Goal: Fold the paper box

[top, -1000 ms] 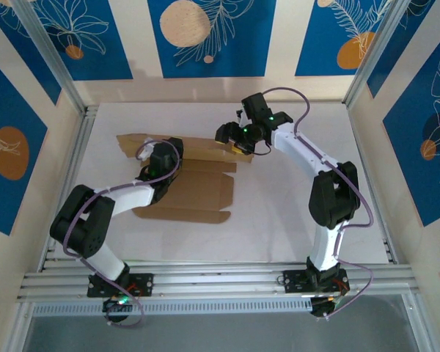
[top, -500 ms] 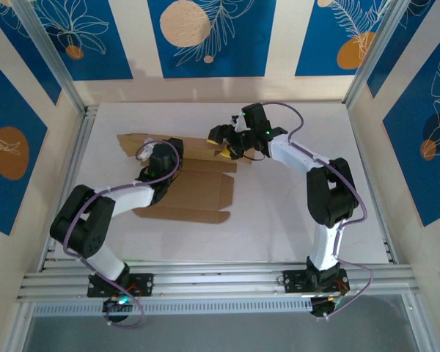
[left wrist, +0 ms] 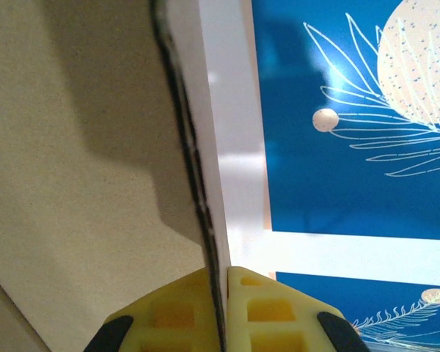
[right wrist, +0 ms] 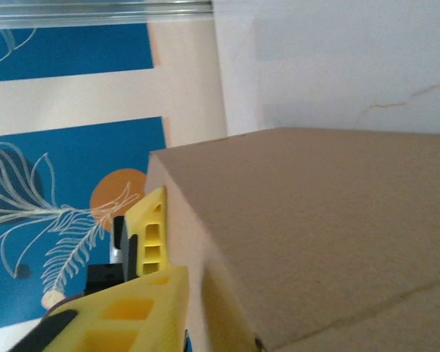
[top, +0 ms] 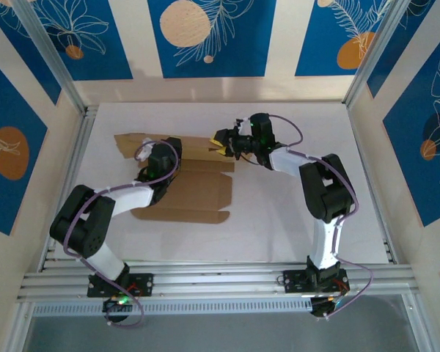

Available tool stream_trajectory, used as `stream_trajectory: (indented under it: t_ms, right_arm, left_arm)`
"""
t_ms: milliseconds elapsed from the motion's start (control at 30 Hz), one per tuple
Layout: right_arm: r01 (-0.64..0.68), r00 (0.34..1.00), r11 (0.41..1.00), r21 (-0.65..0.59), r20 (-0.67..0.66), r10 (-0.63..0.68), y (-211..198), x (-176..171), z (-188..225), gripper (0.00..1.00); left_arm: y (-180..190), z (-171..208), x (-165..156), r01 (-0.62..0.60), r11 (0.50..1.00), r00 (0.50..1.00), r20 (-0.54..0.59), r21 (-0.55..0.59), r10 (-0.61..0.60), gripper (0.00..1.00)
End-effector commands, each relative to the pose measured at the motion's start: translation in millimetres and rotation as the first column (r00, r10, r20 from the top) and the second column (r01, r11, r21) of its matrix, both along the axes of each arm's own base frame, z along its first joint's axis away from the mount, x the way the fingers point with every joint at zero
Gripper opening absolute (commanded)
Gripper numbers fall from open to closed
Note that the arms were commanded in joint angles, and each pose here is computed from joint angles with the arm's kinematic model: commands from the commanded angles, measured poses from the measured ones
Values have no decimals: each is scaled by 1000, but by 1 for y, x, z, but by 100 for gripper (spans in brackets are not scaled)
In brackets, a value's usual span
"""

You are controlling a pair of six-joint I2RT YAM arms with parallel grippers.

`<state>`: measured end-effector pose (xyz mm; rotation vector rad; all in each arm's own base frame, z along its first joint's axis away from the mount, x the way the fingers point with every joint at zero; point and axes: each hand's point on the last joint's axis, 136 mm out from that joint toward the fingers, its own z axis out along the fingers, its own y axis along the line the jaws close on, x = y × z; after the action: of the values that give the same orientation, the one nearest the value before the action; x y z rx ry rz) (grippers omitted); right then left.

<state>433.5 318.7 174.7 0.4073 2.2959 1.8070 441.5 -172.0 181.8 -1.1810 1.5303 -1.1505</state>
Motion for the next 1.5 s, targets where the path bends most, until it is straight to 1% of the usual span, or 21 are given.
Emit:
stream_trajectory:
  t_ms: [0, 67, 267, 300, 333, 367, 467, 533, 567, 633, 733, 800, 900, 933, 1033, 1133, 1200, 1267, 1333, 1400, 1467]
  right_arm:
    - [-32, 997, 991, 127, 67, 24, 7, 5, 25, 23]
    - [-43, 997, 991, 123, 69, 35, 8, 4, 25, 17]
    - [-62, 996, 995, 81, 75, 56, 8, 1, 22, 16]
    - [-63, 995, 996, 67, 80, 57, 7, 0, 22, 20]
    - [-68, 994, 997, 41, 84, 64, 4, -1, 21, 35]
    - [-68, 994, 998, 3, 83, 67, 2, -2, 19, 45]
    - [-40, 990, 987, -154, 128, 60, -13, -2, 18, 59]
    - [-27, 982, 971, -238, 173, 69, -24, 1, 22, 63]
    - [-22, 978, 963, -268, 194, 77, -28, 4, 25, 64]
    - [-25, 969, 951, -310, 227, 99, -32, 11, 32, 66]
    - [-43, 956, 928, -371, 255, 147, -34, 23, 37, 69]
    - [-45, 948, 899, -436, 265, 176, -35, 26, 42, 70]
    - [38, 927, 856, -516, 339, 163, -48, 21, 52, 70]
    - [88, 917, 849, -521, 374, 135, -57, 17, 58, 69]
    - [192, 911, 822, -536, 408, 53, -87, 9, 55, 68]
    - [239, 890, 834, -497, 456, 16, -109, -6, 56, 68]
    - [261, 876, 829, -494, 481, 10, -117, -18, 52, 65]
    - [254, 885, 818, -516, 466, 19, -119, -31, 43, 61]
    - [228, 907, 809, -542, 419, 25, -119, -44, 29, 54]
    - [171, 921, 825, -538, 384, 60, -112, -56, 16, 48]
    - [103, 931, 836, -539, 347, 109, -104, -62, 0, 45]
  left_arm:
    - [-5, -2, -6, 38, 999, 999, -6, 0, -38, 0]
    - [-5, -1, -6, 34, 999, 999, 1, -1, -34, 0]
    - [-2, 1, -7, 24, 1000, 1000, 8, 0, -24, 0]
    - [-2, 1, -8, 24, 1000, 1000, 9, 1, -24, 0]
    - [-1, 2, -8, 22, 1000, 1000, 16, 4, -23, 0]
    - [-1, 3, -8, 22, 1000, 1000, 21, 15, -22, 0]
    - [4, 11, -8, 4, 999, 998, 63, 50, -7, 0]
    - [7, 22, -7, -17, 999, 990, 143, 52, 9, 0]
    - [8, 28, -6, -27, 999, 981, 195, 46, 18, 0]
    - [9, 35, -5, -41, 999, 964, 262, 10, 37, 0]
    - [10, 38, -3, -51, 999, 951, 306, 4, 48, 0]
    - [12, 36, 0, -69, 998, 951, 301, 4, 64, 0]
    - [18, 36, 2, -107, 993, 951, 287, -39, 114, 0]
    - [19, 38, 3, -117, 992, 951, 282, -50, 126, 0]
    - [24, 43, 5, -148, 986, 954, 253, -82, 164, 0]
    - [24, 49, 10, -154, 979, 951, 250, -131, 183, 0]
    - [20, 51, 14, -143, 976, 952, 247, -165, 181, 0]
    - [18, 53, 16, -143, 972, 956, 228, -186, 184, 0]
    - [17, 57, 16, -145, 972, 961, 207, -187, 183, 0]
    - [16, 62, 16, -139, 973, 963, 203, -182, 176, 0]
    - [15, 56, 16, -139, 966, 971, 163, -217, 176, 0]
